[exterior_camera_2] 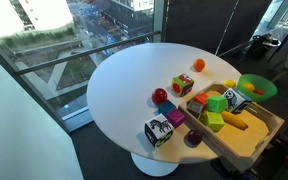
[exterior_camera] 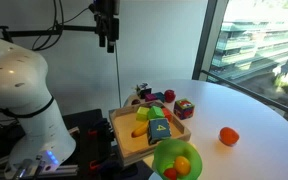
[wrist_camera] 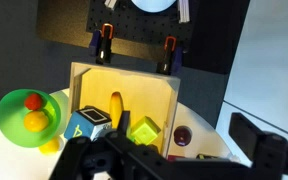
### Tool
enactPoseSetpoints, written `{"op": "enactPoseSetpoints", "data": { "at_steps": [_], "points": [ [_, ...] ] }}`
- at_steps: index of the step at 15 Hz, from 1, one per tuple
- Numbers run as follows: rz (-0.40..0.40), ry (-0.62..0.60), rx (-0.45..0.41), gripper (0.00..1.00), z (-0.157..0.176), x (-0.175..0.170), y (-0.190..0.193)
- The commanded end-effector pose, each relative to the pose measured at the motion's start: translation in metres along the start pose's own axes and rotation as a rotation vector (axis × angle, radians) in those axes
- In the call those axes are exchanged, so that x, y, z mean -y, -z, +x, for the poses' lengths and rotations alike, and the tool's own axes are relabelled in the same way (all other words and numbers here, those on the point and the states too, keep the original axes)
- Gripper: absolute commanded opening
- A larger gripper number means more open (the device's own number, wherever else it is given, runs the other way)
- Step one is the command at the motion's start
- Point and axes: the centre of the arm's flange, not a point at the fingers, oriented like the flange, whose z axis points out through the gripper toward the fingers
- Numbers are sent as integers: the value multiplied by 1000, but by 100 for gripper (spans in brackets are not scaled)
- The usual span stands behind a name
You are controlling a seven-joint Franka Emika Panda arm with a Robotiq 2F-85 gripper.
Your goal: Put the purple fruit into the bowl
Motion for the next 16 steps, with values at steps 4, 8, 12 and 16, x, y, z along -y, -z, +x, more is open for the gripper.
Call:
{"op": "enactPoseSetpoints", "data": {
  "at_steps": [4,8,12,16],
  "points": [
    [0,0,0,100,0,0,0],
    [-10,-19,10,100,15,6,-6],
    [-15,-17,-20,100,43,20,-24],
    [0,-8,-67,100,73,36,-56]
  ]
}}
